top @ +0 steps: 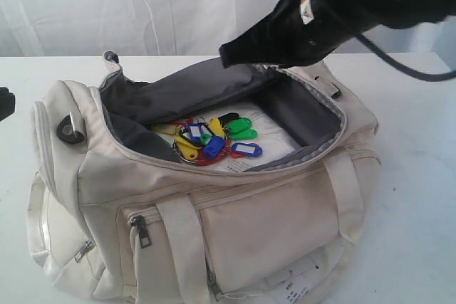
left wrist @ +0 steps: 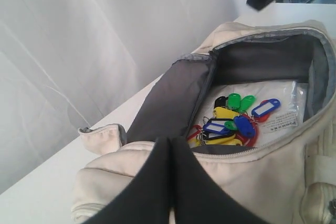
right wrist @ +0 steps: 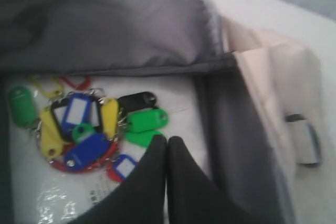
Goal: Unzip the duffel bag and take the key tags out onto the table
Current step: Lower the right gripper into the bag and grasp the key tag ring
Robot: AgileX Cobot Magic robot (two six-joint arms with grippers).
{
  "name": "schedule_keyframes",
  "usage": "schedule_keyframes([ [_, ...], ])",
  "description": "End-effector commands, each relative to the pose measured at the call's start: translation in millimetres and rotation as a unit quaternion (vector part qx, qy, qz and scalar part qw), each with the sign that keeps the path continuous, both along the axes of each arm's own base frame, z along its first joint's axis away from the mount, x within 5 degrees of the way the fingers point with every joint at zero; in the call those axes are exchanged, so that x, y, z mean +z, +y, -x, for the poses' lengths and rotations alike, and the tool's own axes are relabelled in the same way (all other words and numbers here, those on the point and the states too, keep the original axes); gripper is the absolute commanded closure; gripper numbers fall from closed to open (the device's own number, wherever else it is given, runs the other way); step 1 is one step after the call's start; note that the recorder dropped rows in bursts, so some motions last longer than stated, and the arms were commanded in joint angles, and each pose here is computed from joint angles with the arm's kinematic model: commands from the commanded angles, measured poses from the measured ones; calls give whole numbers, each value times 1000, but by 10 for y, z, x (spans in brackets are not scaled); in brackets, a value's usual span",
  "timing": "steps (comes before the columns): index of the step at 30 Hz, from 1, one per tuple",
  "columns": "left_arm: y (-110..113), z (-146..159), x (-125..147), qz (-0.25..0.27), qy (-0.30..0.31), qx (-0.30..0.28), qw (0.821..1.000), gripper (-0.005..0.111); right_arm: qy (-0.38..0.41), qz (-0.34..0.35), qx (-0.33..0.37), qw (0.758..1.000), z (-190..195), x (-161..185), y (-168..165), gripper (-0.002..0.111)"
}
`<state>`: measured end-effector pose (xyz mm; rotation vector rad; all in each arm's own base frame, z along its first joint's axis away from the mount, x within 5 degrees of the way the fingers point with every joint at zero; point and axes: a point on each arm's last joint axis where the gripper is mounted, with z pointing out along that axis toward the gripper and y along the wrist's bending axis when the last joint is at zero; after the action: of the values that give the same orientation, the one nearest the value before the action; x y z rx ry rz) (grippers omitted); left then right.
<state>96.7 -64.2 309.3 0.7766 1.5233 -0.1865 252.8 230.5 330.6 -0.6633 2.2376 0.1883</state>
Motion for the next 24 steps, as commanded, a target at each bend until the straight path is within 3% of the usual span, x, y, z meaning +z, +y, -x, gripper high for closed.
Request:
schedule_keyframes([
  [1,25,47,13,10,-12,-1,1000,107,103,8,51,993,-157,-397,284,108],
  [4,39,71,30,14,-18,-1,1000,107,178,2,79,981,-154,-709,439,108],
  [9,70,122,54,21,-30,-1,999,107,352,20,148,924,11,-1374,687,108],
  [11,84,153,59,21,-32,-4,999,107,370,33,151,916,35,-1454,700,108],
  [13,93,168,66,23,-36,-4,999,107,342,34,173,923,-21,-1368,710,108],
  [17,93,168,66,23,-36,-4,999,107,211,-3,193,958,-265,-765,764,107],
  [19,93,168,66,23,-36,-4,999,107,147,-11,176,973,-373,-521,774,96],
  [24,93,168,64,21,-36,-4,999,107,114,16,109,987,-494,-471,699,49],
])
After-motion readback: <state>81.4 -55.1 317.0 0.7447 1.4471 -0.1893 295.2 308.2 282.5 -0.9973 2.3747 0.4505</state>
